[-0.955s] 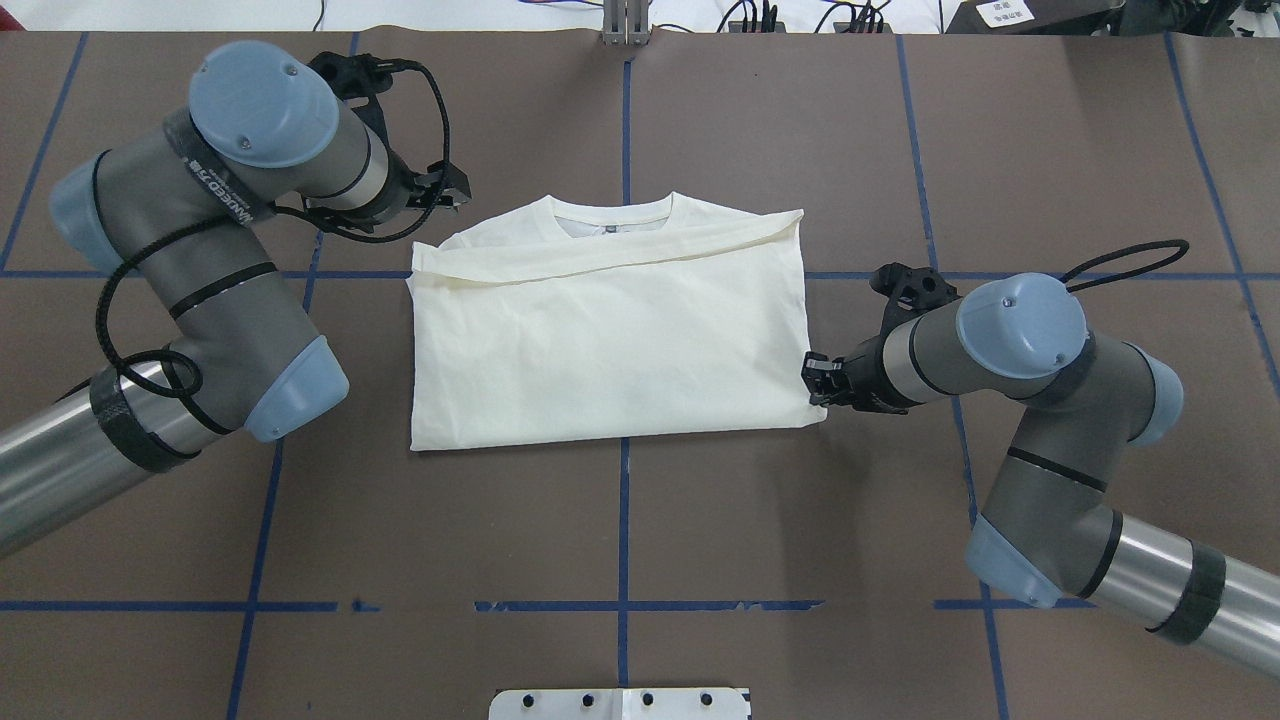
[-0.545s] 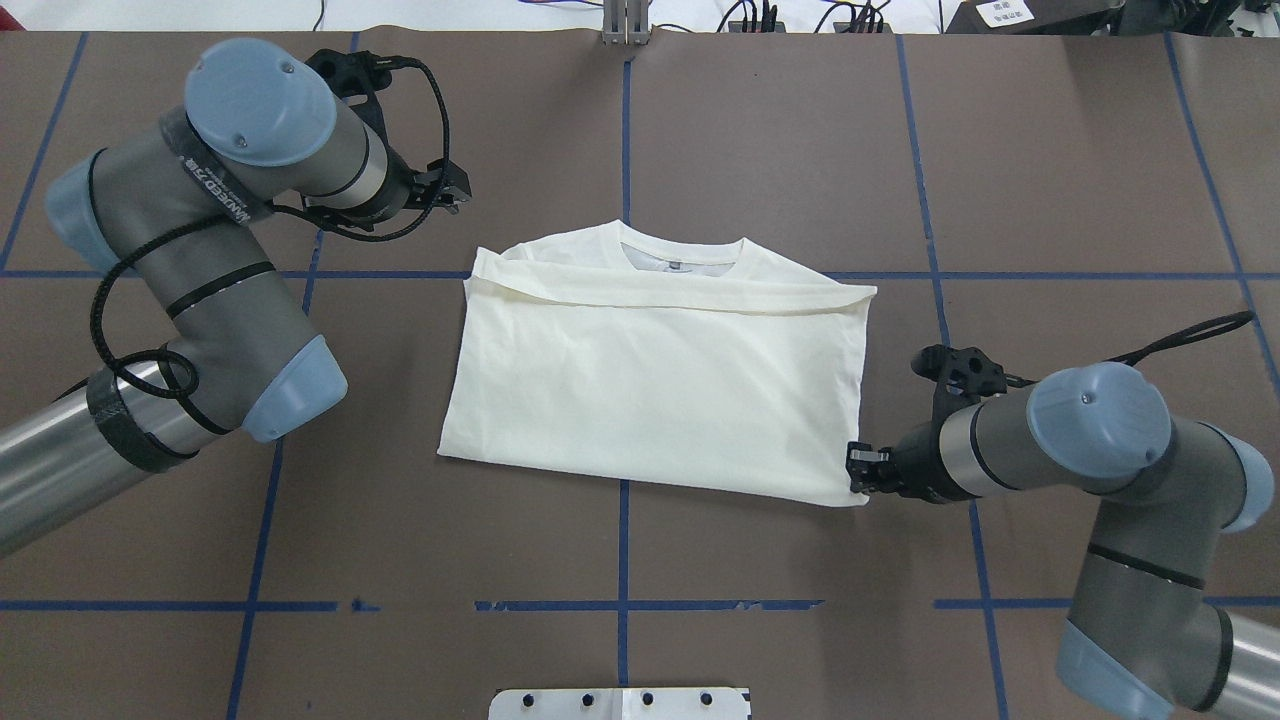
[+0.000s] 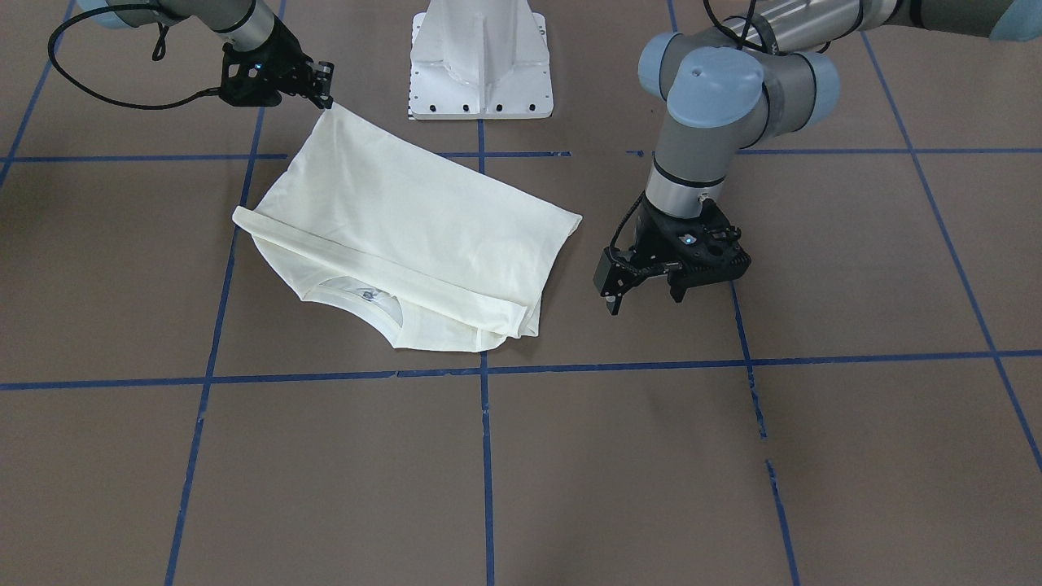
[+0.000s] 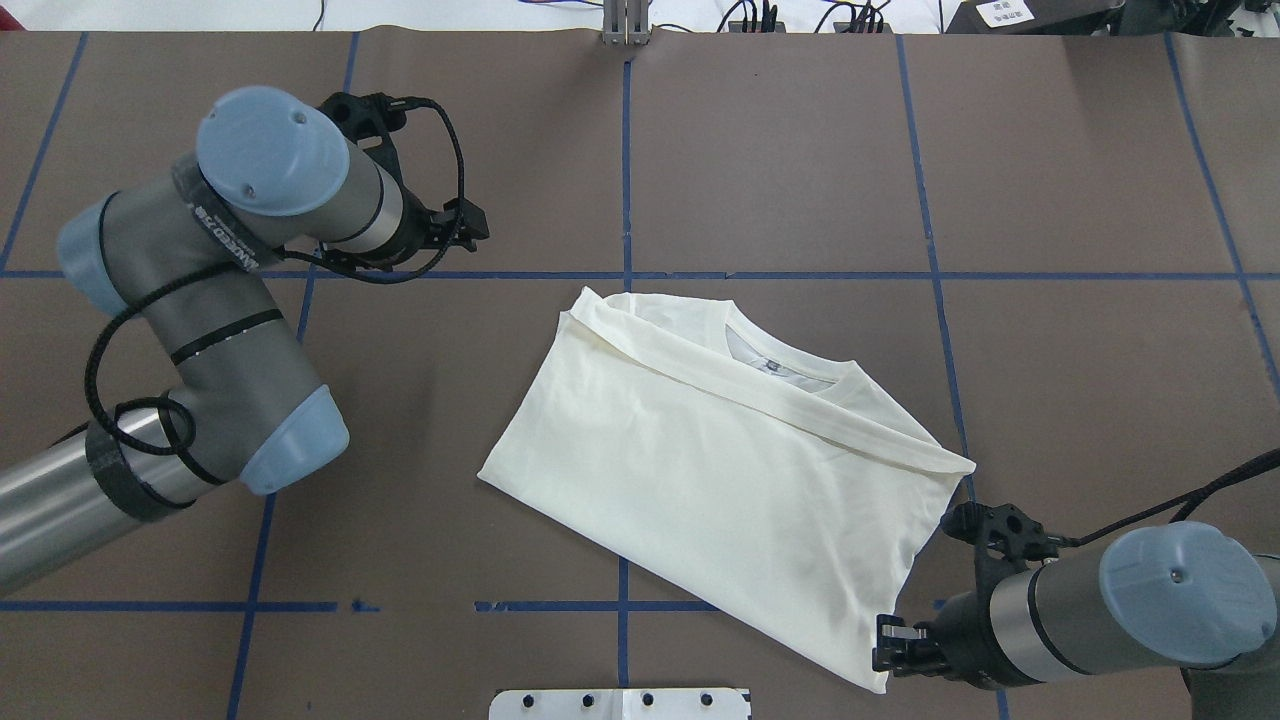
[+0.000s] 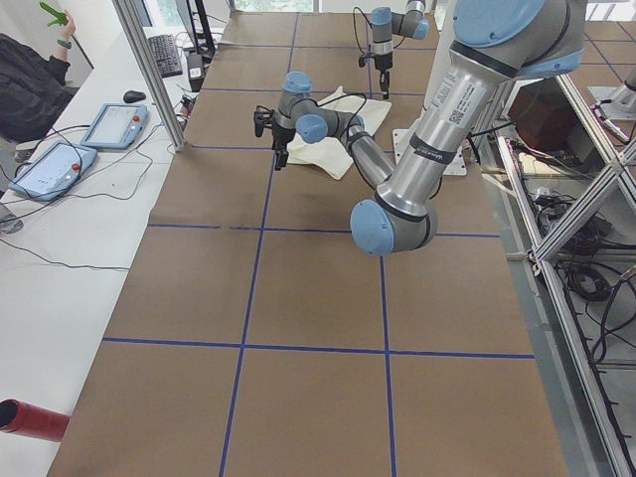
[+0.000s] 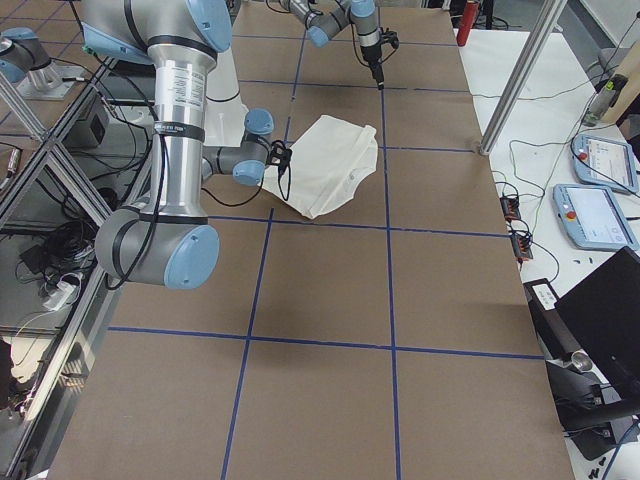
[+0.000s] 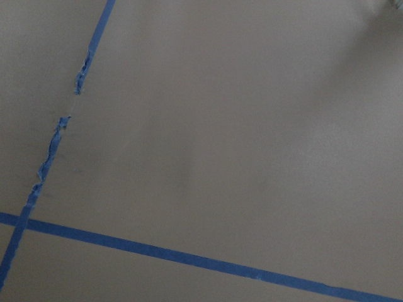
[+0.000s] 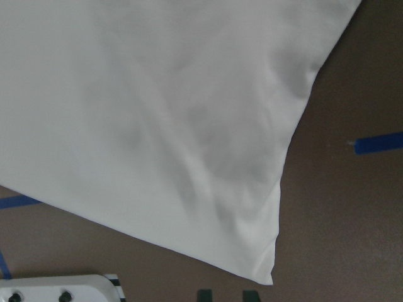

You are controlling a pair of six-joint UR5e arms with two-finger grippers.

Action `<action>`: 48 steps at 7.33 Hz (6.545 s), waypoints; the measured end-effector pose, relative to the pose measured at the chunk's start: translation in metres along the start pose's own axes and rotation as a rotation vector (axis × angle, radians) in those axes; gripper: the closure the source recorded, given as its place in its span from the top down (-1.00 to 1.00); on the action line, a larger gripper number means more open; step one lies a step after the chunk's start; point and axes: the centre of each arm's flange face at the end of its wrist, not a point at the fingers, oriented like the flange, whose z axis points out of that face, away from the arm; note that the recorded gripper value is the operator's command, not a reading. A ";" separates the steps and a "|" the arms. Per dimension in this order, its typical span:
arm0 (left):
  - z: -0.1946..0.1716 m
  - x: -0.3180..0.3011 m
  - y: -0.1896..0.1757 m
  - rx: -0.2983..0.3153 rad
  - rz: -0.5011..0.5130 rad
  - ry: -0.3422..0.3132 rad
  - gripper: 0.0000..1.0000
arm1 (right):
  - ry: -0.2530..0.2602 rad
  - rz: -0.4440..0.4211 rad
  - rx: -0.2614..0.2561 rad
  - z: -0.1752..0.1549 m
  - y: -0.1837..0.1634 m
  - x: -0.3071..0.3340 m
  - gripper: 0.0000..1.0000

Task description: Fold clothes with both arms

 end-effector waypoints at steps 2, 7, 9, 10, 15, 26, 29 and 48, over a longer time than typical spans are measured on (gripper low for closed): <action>0.012 0.014 0.082 -0.098 -0.099 0.020 0.80 | -0.108 0.013 0.120 -0.028 -0.028 -0.036 1.00; 0.034 0.019 0.171 -0.181 -0.207 -0.019 0.50 | -0.189 0.057 0.296 -0.065 -0.088 -0.057 1.00; 0.048 0.012 0.170 -0.162 -0.208 -0.048 0.48 | -0.193 0.056 0.298 -0.064 -0.089 -0.060 1.00; 0.051 0.010 0.170 -0.160 -0.208 -0.056 0.47 | -0.194 0.056 0.299 -0.064 -0.090 -0.061 1.00; 0.056 0.008 0.182 -0.173 -0.202 -0.071 0.18 | -0.196 0.057 0.302 -0.065 -0.091 -0.061 1.00; 0.060 -0.002 0.180 -0.171 -0.191 -0.086 1.00 | -0.191 0.063 0.312 -0.065 -0.097 -0.059 1.00; 0.062 -0.002 0.182 -0.178 -0.191 -0.090 1.00 | -0.192 0.064 0.312 -0.066 -0.097 -0.059 1.00; 0.106 0.014 -0.015 0.047 -0.125 -0.107 -1.00 | -0.189 0.074 0.330 -0.071 -0.104 -0.055 1.00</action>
